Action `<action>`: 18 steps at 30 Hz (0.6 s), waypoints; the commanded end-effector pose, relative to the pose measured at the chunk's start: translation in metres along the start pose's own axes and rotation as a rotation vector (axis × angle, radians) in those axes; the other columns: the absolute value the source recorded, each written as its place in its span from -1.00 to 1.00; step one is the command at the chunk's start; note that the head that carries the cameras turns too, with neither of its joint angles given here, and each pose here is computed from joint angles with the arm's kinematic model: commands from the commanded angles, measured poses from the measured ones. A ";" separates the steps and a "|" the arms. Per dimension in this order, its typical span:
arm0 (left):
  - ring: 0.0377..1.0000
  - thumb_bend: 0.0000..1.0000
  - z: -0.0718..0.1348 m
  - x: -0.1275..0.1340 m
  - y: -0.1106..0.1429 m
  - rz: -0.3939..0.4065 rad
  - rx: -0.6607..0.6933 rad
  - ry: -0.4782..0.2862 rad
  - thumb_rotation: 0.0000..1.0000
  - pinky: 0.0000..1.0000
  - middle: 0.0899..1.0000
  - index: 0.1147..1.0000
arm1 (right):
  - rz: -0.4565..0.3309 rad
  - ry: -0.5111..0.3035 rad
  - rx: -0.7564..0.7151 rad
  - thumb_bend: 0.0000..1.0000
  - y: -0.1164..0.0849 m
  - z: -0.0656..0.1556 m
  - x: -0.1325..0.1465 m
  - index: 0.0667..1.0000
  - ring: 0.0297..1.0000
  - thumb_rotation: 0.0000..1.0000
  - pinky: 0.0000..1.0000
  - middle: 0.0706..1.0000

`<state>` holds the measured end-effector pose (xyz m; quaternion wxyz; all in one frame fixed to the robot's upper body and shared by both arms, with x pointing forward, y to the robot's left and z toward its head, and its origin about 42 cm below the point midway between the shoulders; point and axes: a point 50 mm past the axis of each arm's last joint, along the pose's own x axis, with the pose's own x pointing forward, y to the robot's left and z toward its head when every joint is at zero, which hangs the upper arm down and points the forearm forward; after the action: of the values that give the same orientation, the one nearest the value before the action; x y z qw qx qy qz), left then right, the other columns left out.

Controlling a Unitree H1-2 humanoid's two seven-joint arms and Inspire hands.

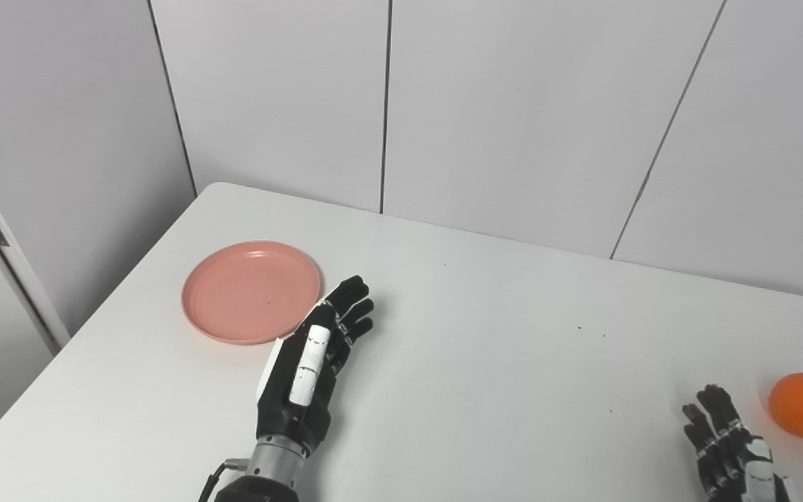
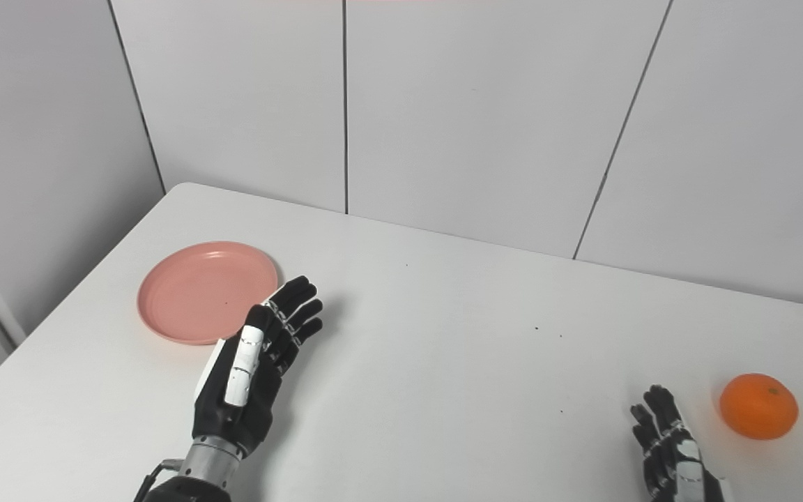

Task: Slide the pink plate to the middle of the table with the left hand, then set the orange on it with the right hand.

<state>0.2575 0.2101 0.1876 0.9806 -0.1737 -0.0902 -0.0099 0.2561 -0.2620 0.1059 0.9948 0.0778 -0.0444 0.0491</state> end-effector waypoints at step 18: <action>0.71 0.93 0.101 0.083 0.057 -0.076 -0.065 -0.098 0.64 0.64 0.73 0.61 | -0.008 0.101 0.054 0.63 0.014 -0.040 -0.022 0.83 0.87 0.92 0.95 0.89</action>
<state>0.3144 0.2975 0.2499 0.9722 -0.2039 -0.1132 -0.0228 0.2558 -0.2612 0.1051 0.9957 0.0651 -0.0426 0.0497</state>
